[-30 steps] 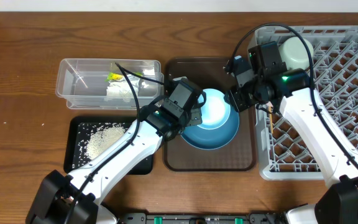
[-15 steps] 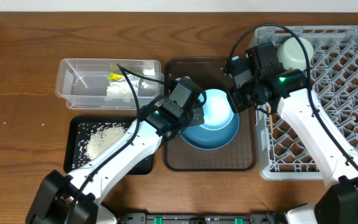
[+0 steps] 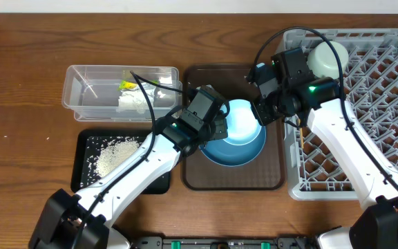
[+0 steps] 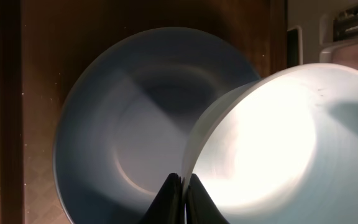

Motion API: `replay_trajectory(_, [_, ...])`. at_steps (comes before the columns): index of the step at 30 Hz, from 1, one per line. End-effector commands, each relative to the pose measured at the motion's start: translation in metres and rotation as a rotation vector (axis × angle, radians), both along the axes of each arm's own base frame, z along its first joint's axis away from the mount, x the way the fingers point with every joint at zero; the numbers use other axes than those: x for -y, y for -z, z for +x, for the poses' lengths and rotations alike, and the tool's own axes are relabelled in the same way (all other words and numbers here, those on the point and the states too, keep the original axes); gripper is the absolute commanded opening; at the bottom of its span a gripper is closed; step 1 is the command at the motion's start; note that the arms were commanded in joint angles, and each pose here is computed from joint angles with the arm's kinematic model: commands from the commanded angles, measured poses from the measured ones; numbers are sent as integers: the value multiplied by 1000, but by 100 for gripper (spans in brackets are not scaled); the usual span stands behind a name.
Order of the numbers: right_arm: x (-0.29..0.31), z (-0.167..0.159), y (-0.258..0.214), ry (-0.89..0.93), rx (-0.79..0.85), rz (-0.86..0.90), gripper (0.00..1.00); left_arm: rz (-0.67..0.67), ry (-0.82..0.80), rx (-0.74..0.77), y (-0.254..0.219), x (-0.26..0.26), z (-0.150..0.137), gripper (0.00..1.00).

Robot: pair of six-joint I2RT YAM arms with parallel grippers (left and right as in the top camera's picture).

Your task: Sort waste into correct bins and load items into the dishwasher rack

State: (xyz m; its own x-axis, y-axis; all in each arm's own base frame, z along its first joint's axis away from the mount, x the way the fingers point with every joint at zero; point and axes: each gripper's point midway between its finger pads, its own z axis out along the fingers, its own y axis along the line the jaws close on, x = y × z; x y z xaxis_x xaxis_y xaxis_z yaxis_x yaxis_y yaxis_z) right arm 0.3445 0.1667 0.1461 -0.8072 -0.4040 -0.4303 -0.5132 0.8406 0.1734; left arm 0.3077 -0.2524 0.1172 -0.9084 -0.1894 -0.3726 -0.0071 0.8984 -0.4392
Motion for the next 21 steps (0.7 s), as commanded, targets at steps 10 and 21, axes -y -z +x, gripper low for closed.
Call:
replay_trajectory(10, [-5, -4, 2, -16, -10, 2, 23, -36, 11, 30, -16, 2, -2, 6])
replay_trajectory(21, [-2, -3, 3, -8, -5, -14, 1, -37, 11, 32, -17, 2, -2, 6])
